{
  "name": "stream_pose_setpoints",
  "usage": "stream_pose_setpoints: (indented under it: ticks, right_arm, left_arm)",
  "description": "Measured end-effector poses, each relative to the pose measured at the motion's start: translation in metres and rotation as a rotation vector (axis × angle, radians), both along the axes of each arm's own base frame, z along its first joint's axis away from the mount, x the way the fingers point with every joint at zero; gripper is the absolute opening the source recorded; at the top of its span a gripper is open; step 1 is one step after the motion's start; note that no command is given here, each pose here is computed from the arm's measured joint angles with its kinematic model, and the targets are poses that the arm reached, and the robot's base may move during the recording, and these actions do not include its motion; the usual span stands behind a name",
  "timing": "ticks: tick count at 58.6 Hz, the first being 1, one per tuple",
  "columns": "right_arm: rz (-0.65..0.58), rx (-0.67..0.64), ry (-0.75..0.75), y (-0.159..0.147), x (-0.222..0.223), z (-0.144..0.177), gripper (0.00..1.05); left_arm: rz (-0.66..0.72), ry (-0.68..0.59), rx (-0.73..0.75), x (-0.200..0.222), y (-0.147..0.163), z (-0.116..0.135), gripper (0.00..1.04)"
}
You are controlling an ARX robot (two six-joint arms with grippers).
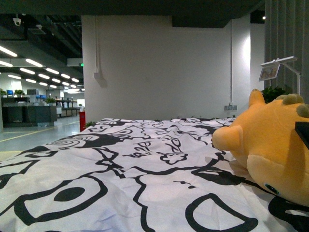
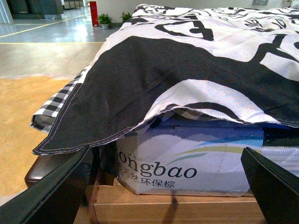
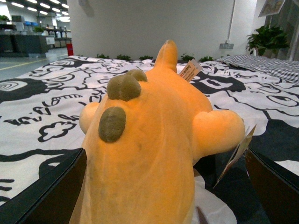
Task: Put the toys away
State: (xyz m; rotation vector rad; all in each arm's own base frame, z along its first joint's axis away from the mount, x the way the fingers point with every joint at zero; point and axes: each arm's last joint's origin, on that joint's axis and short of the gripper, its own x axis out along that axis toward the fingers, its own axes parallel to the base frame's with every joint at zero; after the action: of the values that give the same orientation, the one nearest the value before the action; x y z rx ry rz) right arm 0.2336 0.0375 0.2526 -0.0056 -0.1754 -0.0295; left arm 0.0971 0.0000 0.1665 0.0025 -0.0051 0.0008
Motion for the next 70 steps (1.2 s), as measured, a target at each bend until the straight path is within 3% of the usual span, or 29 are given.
stream_pose_setpoints:
  ticks: [42, 68, 70]
  right_arm:
    - [0.046, -0.001, -0.022, 0.034, 0.040, 0.008, 1.03]
    - [-0.026, -0.060, -0.046, 0.025, 0.054, -0.011, 1.03]
    - [-0.028, -0.062, -0.047, 0.025, 0.054, -0.011, 0.99]
  left_arm:
    - [0.000, 0.000, 0.000, 0.000, 0.000, 0.000, 0.99]
    - [0.000, 0.000, 0.000, 0.000, 0.000, 0.000, 0.99]
    - [0.000, 0.000, 0.000, 0.000, 0.000, 0.000, 0.99]
